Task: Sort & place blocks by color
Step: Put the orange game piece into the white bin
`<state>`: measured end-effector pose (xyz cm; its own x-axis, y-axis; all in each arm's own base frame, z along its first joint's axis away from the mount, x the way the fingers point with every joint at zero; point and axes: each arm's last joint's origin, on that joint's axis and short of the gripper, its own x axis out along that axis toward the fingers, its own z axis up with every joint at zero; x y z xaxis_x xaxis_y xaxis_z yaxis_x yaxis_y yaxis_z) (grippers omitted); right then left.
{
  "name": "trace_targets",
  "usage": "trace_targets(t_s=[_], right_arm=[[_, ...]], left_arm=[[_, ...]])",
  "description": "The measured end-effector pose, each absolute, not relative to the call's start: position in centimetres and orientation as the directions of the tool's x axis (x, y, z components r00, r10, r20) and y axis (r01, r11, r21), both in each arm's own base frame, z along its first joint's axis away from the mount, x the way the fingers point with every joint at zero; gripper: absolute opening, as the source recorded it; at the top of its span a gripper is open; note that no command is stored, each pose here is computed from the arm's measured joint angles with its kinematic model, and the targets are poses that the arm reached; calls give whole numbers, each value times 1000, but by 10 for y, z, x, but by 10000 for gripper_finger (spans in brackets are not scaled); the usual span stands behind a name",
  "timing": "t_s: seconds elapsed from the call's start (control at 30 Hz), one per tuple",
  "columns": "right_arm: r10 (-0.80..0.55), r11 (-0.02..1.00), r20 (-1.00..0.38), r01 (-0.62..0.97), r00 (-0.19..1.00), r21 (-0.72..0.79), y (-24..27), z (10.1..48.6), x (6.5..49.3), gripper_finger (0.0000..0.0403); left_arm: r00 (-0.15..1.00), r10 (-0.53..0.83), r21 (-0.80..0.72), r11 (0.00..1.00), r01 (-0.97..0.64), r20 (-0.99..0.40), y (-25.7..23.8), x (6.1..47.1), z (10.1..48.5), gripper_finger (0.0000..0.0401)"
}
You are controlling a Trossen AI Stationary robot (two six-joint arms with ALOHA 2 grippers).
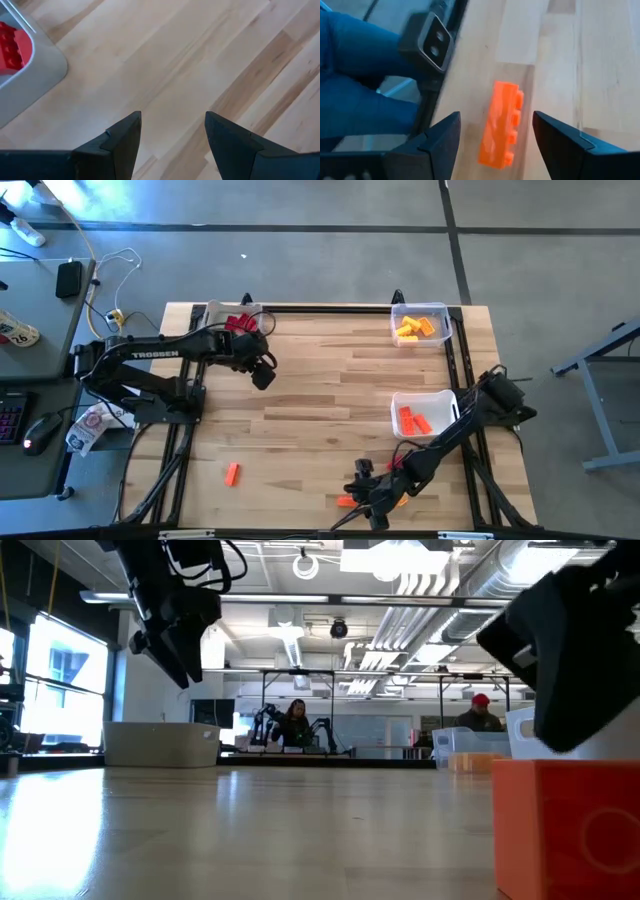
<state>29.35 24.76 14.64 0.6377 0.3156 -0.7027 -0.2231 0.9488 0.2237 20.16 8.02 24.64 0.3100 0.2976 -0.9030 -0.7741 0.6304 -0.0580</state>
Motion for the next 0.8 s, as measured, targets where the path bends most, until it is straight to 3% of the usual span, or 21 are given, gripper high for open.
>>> trace_targets(t_s=[0.47, 0.57, 0.77, 0.8], right_arm=[[277, 958, -749, -114, 602, 263, 251, 117, 294, 221], [270, 958, -751, -86, 602, 274, 251, 116, 295, 183], [262, 946, -752, -8, 605, 323, 248, 116, 297, 69], [257, 945, -750, 4, 609, 327, 248, 116, 297, 67]], left_arm=[[309, 280, -50, 662, -748, -909, 70, 204, 246, 207], [308, 286, -44, 664, -747, -907, 70, 204, 246, 207], [308, 290, -37, 670, -741, -906, 67, 205, 246, 207], [309, 289, -37, 673, -738, -906, 66, 205, 246, 207]])
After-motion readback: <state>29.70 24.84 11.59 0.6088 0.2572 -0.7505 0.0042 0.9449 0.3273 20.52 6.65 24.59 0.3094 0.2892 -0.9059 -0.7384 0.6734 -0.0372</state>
